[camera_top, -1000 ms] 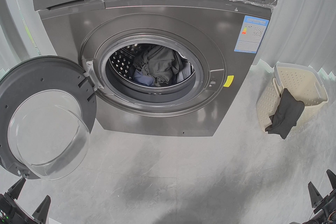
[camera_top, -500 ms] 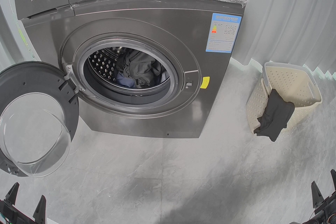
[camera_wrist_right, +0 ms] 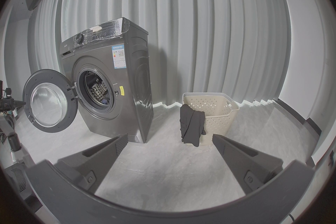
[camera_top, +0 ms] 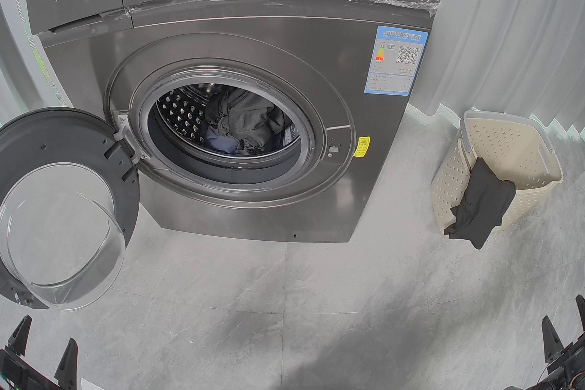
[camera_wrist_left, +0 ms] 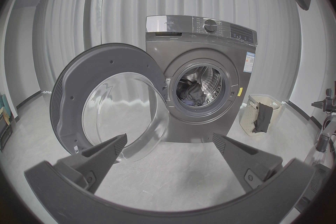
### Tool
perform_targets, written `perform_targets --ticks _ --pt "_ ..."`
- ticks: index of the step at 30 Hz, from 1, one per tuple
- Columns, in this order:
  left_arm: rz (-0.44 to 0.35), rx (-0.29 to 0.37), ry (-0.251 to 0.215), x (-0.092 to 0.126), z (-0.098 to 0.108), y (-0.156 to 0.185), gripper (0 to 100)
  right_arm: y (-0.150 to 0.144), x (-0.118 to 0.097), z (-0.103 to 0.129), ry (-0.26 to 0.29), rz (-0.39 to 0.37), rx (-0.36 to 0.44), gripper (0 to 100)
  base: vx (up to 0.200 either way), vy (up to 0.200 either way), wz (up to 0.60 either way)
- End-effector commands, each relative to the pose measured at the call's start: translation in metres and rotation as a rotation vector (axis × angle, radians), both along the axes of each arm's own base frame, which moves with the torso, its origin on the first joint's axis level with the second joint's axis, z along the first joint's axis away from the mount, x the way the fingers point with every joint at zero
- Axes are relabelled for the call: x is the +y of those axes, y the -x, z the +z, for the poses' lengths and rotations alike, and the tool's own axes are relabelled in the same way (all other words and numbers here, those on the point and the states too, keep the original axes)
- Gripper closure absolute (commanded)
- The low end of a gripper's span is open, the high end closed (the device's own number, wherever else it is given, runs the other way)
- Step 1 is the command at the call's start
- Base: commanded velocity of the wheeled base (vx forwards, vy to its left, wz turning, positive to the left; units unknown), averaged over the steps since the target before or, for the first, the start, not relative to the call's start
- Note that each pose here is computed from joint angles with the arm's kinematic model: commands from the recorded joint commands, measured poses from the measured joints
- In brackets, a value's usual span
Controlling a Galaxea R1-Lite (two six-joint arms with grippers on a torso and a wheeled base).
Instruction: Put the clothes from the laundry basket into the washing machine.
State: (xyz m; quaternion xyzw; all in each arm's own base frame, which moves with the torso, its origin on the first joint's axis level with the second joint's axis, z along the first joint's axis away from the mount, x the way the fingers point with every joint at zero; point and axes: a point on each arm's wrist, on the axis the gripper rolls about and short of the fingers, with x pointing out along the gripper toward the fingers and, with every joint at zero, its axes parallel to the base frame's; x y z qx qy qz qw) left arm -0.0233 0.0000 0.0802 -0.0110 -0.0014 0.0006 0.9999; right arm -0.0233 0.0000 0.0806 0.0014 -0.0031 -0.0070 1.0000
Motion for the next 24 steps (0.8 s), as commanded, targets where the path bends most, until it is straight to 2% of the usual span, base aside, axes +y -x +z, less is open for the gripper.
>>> perform_targets --ticks 1,24 --pt "0.000 0.006 0.001 0.0000 -0.0048 -0.0004 0 -0.0003 0.0000 -0.0047 0.000 0.000 0.005 0 0.000 -0.200 0.00" --pt "0.005 0.006 -0.017 0.0000 -0.0048 -0.0004 0 -0.0003 0.0000 -0.0046 0.000 0.000 0.003 0 0.000 -0.200 0.00"
